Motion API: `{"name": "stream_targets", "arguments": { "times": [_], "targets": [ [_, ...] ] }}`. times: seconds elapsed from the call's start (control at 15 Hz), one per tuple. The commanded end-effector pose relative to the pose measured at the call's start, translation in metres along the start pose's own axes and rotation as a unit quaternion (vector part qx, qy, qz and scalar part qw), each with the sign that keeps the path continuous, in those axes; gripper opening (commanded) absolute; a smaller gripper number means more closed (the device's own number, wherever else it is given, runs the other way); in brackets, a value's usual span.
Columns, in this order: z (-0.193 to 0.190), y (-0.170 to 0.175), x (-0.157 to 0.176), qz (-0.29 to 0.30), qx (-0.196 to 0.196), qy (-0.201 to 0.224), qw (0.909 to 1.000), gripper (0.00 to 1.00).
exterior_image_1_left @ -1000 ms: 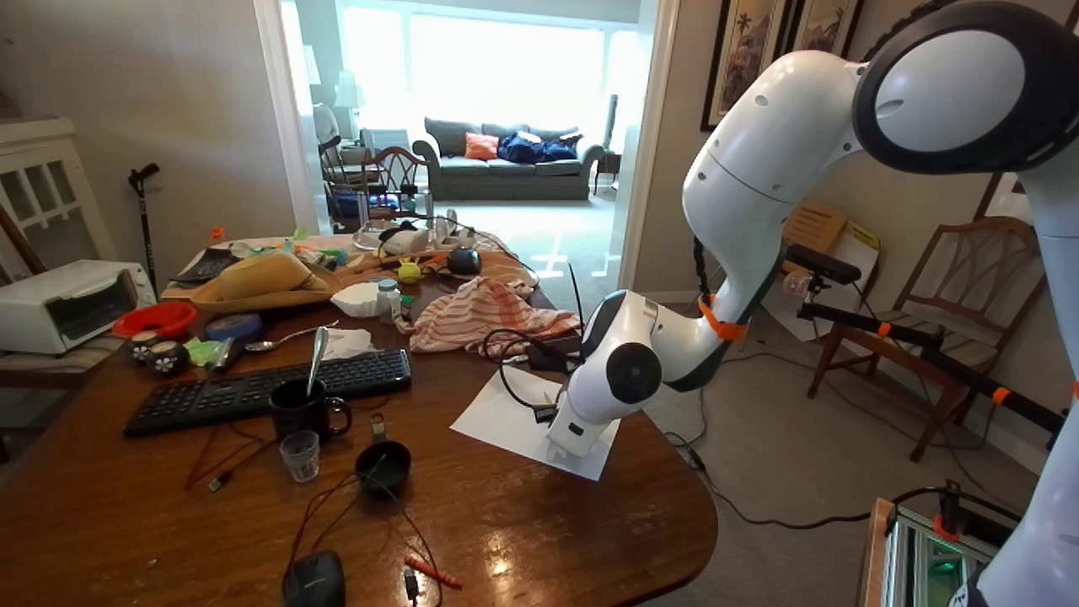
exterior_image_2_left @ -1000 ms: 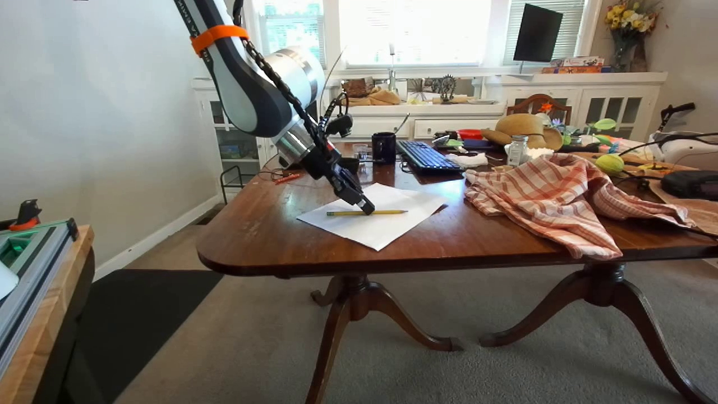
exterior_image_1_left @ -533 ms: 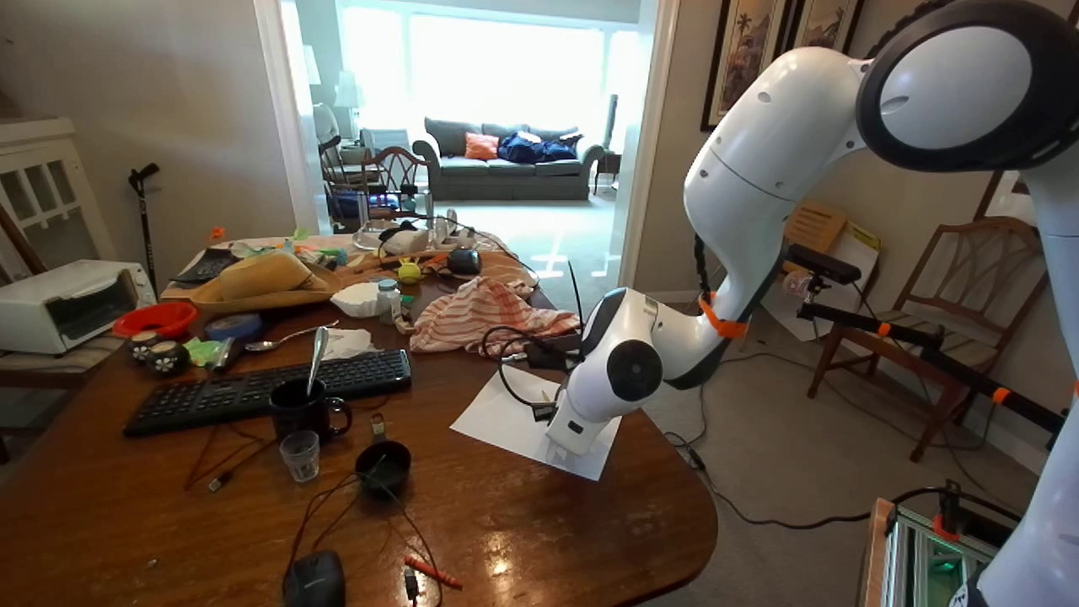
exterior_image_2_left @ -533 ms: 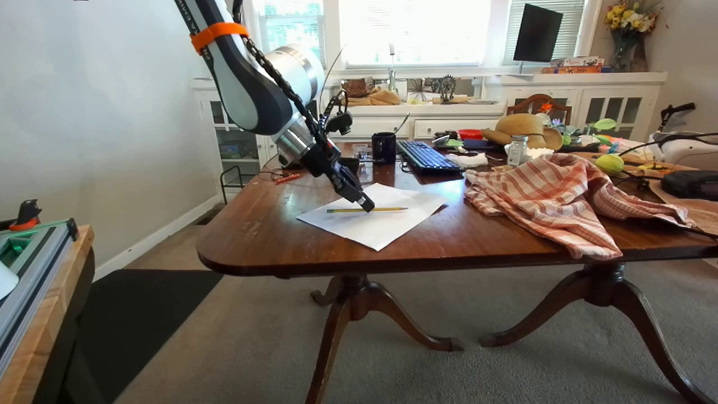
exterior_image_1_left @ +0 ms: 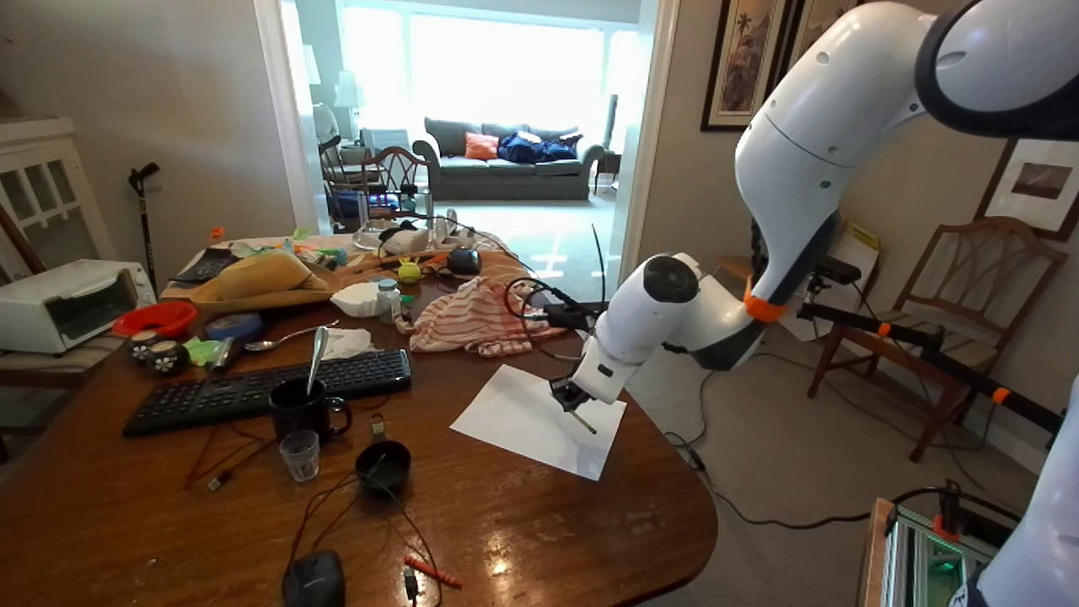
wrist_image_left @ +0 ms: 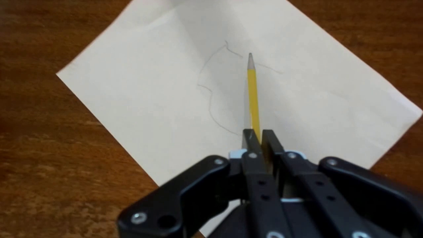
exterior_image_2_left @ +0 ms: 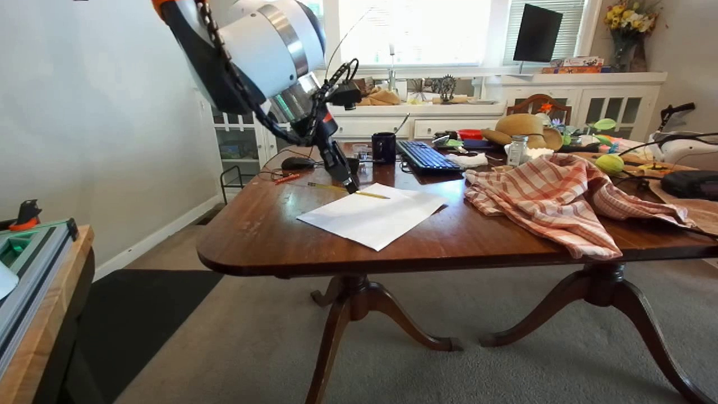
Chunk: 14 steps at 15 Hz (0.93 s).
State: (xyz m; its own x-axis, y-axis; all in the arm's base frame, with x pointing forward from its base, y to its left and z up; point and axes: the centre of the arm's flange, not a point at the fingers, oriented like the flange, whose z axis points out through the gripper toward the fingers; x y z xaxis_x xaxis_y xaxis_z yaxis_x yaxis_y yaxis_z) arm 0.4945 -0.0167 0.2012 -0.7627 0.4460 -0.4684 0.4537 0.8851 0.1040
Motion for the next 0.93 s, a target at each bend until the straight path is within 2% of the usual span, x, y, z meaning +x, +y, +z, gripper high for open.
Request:
{"name": "stream_targets", "arguments": {
  "times": [0.0,0.2,0.4,0.67,0.8,0.87],
  "targets": [
    [-0.045,-0.006,-0.045,0.015,0.003,0.091,0.9957,0.02],
    [-0.047,-0.021,-0.018,0.03,-0.022,0.118,0.9924,0.02],
    [-0.052,-0.017,0.003,0.036,-0.036,0.111,0.9925,0.02],
    [-0.069,-0.004,-0.003,0.044,-0.048,0.078,0.9948,0.02],
    [-0.08,0.002,-0.013,0.054,-0.061,0.074,0.9939,0.02],
    [-0.085,0.004,-0.017,0.064,-0.072,0.085,0.9917,0.02]
  ]
}}
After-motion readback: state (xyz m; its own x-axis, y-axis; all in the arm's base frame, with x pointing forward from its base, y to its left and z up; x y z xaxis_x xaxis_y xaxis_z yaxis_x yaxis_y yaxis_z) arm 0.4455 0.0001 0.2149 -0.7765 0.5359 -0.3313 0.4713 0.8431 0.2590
